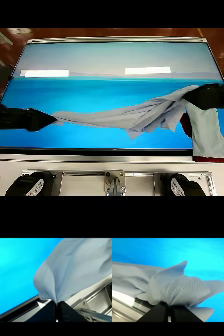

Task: Fold the shirts.

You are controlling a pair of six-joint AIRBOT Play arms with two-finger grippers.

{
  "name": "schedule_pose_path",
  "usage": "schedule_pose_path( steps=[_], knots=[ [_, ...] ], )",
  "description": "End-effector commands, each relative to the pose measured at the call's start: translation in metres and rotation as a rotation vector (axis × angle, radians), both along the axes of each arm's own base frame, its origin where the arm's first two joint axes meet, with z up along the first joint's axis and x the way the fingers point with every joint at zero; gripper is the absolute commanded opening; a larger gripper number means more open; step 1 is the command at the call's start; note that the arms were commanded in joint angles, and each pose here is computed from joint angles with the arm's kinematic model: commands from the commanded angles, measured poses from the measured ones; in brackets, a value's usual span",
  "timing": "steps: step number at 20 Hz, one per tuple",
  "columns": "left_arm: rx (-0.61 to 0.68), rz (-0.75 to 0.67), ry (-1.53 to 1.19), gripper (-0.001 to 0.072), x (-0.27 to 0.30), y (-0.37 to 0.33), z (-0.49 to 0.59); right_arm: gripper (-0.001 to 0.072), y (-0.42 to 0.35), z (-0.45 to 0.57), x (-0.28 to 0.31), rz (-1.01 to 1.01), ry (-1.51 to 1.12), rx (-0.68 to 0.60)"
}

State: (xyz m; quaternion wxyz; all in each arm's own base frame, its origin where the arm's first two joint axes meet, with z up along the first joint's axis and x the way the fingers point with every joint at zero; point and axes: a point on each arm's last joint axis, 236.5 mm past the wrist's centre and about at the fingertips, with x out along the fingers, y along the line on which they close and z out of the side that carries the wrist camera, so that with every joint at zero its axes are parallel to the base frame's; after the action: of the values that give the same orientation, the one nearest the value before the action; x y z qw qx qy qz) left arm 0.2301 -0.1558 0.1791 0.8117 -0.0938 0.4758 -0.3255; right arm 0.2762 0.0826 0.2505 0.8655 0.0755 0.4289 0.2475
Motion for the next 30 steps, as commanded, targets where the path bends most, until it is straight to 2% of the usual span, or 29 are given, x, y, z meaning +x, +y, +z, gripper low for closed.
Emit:
schedule_pose_path(
  steps=[1,4,7,9,12,14,16,18,21,25,28,30],
  knots=[
    [-0.069,0.078,0.057,0.0040,0.016,-0.009,-0.058,0.0065,0.015,-0.038,0.045,0.027,0.026,0.074],
    [-0.084,0.058,-0.116,0.0039,0.030,-0.017,-0.017,0.0064,0.033,0.011,0.056,0.150,-0.174,0.008],
    [-0.166,0.132,-0.476,0.0039,0.044,-0.010,0.109,0.0064,0.035,0.109,0.029,0.106,-0.397,0.002],
    [-0.212,0.185,-0.726,0.0039,0.024,0.004,0.206,0.0064,0.033,0.178,-0.012,0.046,-0.569,0.002],
    [-0.245,0.205,-0.830,0.0039,-0.029,0.014,0.271,0.0064,0.017,0.208,-0.078,-0.082,-0.619,-0.030],
    [-0.180,0.197,-0.720,0.0039,-0.053,0.019,0.245,0.0065,0.006,0.182,-0.111,-0.137,-0.505,-0.068],
    [-0.030,0.224,-0.554,0.0039,-0.063,0.038,0.191,0.0065,-0.007,0.154,-0.130,-0.175,-0.384,-0.124],
    [0.073,0.257,-0.454,0.0039,-0.064,0.056,0.145,0.0065,-0.007,0.150,-0.132,-0.187,-0.368,-0.114],
    [0.081,0.281,-0.281,0.0039,-0.066,0.056,0.076,0.0065,-0.002,0.125,-0.121,-0.178,-0.262,-0.077],
    [0.099,0.327,-0.028,0.0040,-0.061,0.055,-0.034,0.0065,-0.012,0.020,-0.083,-0.174,0.080,-0.098],
    [0.034,0.384,-0.001,0.0040,-0.030,0.047,-0.078,0.0065,-0.035,-0.081,-0.022,-0.243,0.228,-0.137],
    [-0.004,0.454,-0.060,0.0040,0.004,0.050,-0.096,0.0065,-0.036,-0.135,0.042,-0.312,0.201,-0.066]
  ],
)
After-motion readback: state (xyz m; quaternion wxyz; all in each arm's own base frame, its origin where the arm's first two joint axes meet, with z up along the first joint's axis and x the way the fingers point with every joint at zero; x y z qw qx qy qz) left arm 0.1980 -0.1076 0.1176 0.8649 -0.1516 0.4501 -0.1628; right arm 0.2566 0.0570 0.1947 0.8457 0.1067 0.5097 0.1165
